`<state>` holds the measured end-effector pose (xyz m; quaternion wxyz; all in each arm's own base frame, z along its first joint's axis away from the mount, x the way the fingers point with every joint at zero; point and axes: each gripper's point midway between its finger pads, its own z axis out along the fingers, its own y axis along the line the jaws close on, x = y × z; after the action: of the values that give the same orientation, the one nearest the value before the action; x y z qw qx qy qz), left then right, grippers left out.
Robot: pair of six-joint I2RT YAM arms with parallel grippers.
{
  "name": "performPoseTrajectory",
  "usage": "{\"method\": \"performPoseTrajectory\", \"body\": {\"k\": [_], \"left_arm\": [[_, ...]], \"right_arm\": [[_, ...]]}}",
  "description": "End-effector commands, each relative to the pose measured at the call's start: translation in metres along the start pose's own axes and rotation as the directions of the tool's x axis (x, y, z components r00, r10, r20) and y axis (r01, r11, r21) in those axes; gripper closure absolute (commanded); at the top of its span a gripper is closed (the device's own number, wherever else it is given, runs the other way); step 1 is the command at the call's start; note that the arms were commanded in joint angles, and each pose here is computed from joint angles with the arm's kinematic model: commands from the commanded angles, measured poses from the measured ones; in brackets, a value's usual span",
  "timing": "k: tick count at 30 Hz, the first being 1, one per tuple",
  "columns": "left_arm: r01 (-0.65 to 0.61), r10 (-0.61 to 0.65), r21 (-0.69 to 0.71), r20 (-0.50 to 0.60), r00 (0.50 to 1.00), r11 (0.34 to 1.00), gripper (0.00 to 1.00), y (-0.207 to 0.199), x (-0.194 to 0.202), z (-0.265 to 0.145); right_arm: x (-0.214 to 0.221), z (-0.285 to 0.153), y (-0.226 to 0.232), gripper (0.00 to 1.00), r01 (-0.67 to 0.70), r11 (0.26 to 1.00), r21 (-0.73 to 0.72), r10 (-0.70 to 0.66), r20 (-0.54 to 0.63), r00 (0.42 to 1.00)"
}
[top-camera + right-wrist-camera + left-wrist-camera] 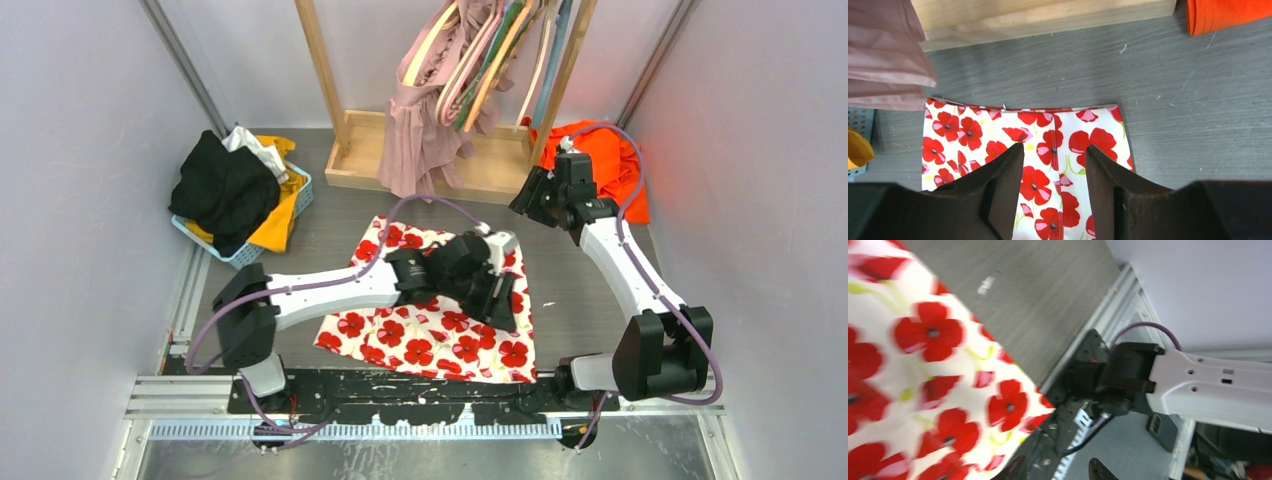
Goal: Place the skirt on the hanger
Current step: Flatten out the skirt at the center of the board.
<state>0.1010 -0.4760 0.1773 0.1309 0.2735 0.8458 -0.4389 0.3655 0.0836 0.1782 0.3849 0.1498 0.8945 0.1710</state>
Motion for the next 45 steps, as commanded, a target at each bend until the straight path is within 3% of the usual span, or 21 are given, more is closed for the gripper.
{"method": "performPoseTrajectory", "body": {"k": [1, 11, 18, 24, 30, 39, 45], "left_arm": [[0.079, -0.052, -0.156, 0.172, 0.984, 0.985, 0.53, 0.055, -0.034, -0.057], [0.33, -0.144, -0.405, 0.425, 0.894, 0.853, 0.55, 0.196, -0.049, -0.119], [0.452, -0.215, -0.385, 0.521, 0.826, 0.805, 0.58, 0.262, -0.08, -0.128], [0.531, -0.242, -0.431, 0.563, 0.79, 0.73, 0.58, 0.311, -0.075, -0.131], [0.618, -0.306, -0.577, 0.549, 0.778, 0.534, 0.58, 0.346, -0.026, -0.146], [0.638, -0.343, -0.72, 0.547, 0.764, 0.272, 0.62, 0.389, 0.028, -0.175], [0.662, -0.352, -0.719, 0.576, 0.738, 0.212, 0.63, 0.399, 0.034, -0.195]], "right_arm": [[-0.013, -0.015, 0.007, 0.47, 0.006, 1.0, -0.027, -0.004, 0.056, 0.998], [-0.061, -0.095, 0.038, 0.5, 0.048, 0.995, -0.084, -0.03, 0.209, 0.978], [-0.091, -0.168, 0.063, 0.5, 0.095, 0.986, -0.139, -0.046, 0.319, 0.947], [-0.095, -0.206, 0.083, 0.51, 0.134, 0.966, -0.223, -0.045, 0.366, 0.929], [-0.093, -0.218, 0.093, 0.5, 0.166, 0.949, -0.268, -0.061, 0.359, 0.931], [-0.092, -0.212, 0.103, 0.5, 0.167, 0.932, -0.322, -0.05, 0.341, 0.939], [-0.096, -0.222, 0.111, 0.5, 0.181, 0.92, -0.348, -0.049, 0.355, 0.934]]}}
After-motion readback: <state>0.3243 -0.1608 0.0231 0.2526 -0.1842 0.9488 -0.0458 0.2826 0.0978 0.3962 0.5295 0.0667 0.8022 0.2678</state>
